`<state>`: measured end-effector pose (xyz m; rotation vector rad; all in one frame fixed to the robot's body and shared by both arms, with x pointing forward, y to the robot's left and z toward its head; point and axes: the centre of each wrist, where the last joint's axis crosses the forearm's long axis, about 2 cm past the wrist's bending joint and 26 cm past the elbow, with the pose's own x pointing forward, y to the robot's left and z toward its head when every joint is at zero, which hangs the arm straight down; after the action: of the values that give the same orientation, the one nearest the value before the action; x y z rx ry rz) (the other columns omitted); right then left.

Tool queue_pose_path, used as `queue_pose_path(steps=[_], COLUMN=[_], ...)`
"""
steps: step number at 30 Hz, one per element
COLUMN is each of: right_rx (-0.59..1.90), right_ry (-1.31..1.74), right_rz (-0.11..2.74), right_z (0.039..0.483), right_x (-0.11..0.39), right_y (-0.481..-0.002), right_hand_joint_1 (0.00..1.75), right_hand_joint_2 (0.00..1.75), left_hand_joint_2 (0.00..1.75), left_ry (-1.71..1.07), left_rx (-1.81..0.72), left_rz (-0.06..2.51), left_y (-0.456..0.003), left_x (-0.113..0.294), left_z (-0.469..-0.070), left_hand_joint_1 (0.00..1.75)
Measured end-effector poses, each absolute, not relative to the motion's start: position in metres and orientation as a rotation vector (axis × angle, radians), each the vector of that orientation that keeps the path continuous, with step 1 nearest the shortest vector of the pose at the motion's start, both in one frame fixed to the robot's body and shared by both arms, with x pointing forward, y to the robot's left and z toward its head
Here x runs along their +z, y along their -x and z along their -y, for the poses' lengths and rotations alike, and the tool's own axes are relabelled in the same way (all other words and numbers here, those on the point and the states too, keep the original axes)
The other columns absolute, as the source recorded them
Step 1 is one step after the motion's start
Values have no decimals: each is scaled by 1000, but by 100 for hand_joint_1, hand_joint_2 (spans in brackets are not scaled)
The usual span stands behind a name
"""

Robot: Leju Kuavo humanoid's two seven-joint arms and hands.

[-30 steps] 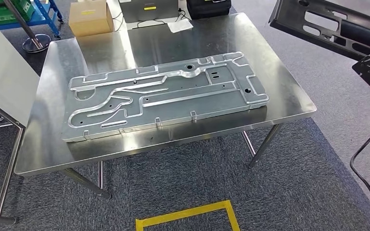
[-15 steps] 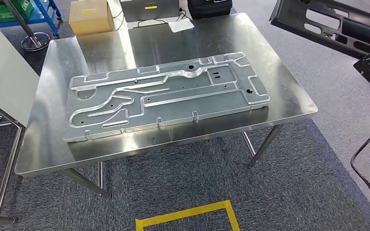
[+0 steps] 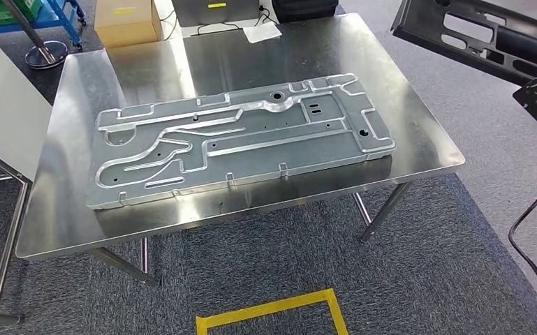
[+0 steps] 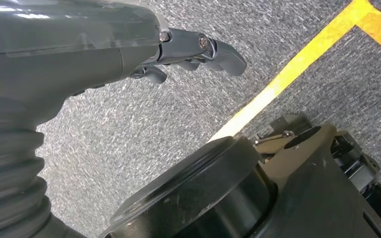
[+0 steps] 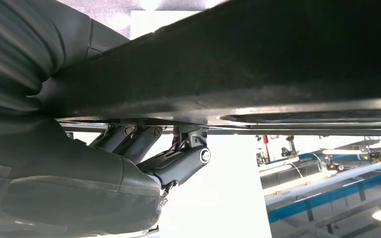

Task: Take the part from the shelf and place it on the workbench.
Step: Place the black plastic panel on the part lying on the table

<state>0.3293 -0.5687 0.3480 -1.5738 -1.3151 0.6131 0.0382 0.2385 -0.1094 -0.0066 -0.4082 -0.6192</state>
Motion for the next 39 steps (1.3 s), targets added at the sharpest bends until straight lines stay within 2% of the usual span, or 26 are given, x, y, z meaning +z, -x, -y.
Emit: queue_pose_path(steps=[13, 39], right_rx=[653, 634], right_ry=[1508, 1562], right_rz=[1274, 1303], right_z=[562, 567], right_x=[319, 344], right_y=[-332, -332], right_hand_joint_1=[175, 175], right_hand_joint_2=[175, 175], left_hand_joint_2=[175, 175], left_ry=[13, 11], left_rx=[-619, -619], left_rz=[400, 406], left_y=[-33, -36], left_x=[-110, -109], left_z=[-237, -237], left_hand_joint_1=[0, 0])
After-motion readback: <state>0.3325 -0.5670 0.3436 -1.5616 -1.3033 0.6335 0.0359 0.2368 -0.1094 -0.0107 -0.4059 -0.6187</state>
